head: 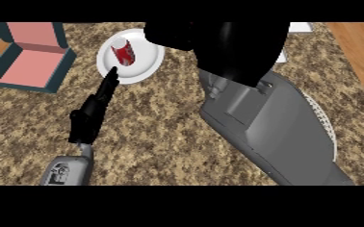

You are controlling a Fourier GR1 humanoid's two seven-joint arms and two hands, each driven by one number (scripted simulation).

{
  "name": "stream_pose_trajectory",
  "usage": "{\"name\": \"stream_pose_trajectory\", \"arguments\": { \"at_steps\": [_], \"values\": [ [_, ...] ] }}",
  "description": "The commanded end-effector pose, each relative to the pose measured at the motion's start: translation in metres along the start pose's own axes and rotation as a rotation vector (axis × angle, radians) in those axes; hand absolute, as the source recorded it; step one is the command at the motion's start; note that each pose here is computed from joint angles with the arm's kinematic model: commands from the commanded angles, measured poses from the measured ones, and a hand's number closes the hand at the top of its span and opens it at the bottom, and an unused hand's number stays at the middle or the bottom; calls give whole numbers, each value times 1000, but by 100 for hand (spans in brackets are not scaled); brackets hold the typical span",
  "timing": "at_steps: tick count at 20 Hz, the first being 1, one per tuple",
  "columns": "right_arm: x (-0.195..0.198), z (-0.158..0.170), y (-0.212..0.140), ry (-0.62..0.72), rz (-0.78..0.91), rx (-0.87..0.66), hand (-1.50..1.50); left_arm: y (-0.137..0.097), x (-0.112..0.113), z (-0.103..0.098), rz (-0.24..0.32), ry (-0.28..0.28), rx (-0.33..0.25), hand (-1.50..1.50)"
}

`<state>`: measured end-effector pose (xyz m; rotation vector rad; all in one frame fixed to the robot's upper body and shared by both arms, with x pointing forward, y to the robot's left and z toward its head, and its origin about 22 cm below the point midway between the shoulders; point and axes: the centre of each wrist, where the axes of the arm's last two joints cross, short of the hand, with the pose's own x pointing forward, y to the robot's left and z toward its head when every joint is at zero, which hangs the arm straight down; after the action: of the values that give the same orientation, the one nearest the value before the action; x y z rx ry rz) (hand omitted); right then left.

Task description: Pick the cupcake from the placemat and place it in the tiered shelf

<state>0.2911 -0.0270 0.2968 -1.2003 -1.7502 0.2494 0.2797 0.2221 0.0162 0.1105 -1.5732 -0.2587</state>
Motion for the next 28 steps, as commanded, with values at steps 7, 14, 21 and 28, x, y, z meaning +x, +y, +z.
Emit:
{"name": "stream_pose_trajectory", "arguments": {
  "at_steps": [7,14,21,28],
  "values": [
    [-4,-44,-7,97,94,-63,150,-2,-15,10,-6,-17,-16,0],
    [-13,-65,12,38,170,-114,150,4,-11,-4,-11,-10,-8,0],
    [-53,-86,44,-70,292,-126,150,9,-1,-8,-6,-9,-6,0],
    [-53,-102,40,35,-59,-231,150,-1,-2,-10,13,-13,-22,0]
  ]
}}
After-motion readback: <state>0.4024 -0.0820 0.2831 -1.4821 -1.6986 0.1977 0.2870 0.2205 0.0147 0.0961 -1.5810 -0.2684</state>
